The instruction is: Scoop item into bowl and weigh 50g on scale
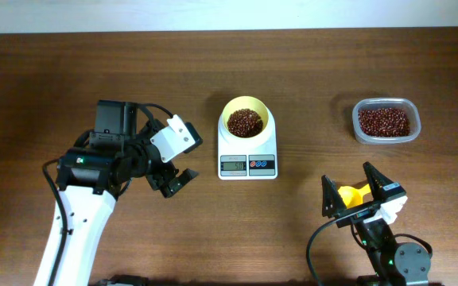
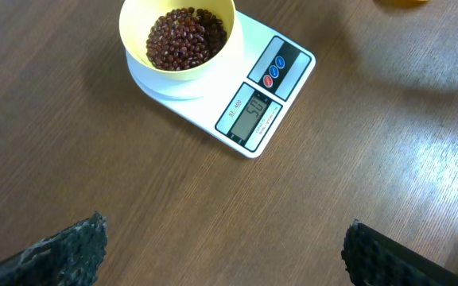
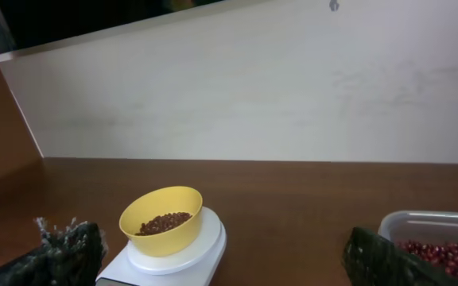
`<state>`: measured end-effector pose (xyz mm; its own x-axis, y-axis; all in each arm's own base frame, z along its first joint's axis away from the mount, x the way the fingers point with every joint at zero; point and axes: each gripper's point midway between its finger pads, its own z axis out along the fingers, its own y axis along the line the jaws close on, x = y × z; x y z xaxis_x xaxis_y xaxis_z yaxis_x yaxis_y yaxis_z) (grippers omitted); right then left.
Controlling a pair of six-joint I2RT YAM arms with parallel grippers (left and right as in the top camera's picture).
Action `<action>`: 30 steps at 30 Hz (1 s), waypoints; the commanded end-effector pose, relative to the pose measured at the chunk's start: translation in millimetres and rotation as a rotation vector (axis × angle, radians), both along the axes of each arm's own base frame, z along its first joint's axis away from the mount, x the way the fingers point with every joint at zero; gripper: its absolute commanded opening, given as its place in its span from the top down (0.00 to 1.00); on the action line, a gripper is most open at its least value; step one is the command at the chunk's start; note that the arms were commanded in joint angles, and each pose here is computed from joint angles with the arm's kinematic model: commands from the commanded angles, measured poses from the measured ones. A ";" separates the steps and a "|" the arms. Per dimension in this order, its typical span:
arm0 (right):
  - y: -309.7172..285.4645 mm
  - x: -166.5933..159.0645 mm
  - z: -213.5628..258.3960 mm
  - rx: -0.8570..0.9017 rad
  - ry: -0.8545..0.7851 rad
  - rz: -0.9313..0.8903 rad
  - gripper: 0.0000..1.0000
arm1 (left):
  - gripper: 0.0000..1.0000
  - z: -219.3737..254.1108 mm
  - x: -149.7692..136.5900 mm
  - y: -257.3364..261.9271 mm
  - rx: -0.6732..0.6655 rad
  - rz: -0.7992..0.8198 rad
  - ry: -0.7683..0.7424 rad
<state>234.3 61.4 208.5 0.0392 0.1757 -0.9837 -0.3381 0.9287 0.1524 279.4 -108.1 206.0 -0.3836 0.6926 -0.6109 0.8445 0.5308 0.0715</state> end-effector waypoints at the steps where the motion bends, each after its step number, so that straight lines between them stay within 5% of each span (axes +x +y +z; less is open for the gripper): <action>1: -2.4 2.7 -9.7 -0.014 -0.005 -0.022 0.01 | 0.01 5.0 1.6 -0.4 0.000 -0.011 -0.018; 10: -4.5 4.9 -49.8 -0.113 0.135 -0.066 0.01 | 0.01 5.0 1.6 -0.4 0.000 -0.011 -0.018; 30: -15.8 7.5 -51.6 -0.114 0.144 -0.133 0.01 | 0.01 4.9 1.6 -0.4 0.001 -0.011 -0.018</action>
<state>241.8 47.0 158.8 -0.0875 0.0666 -0.9939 -0.2045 0.9753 0.0833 279.4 -108.1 206.0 -0.3836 0.6926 -0.6109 0.8445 0.5308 0.0715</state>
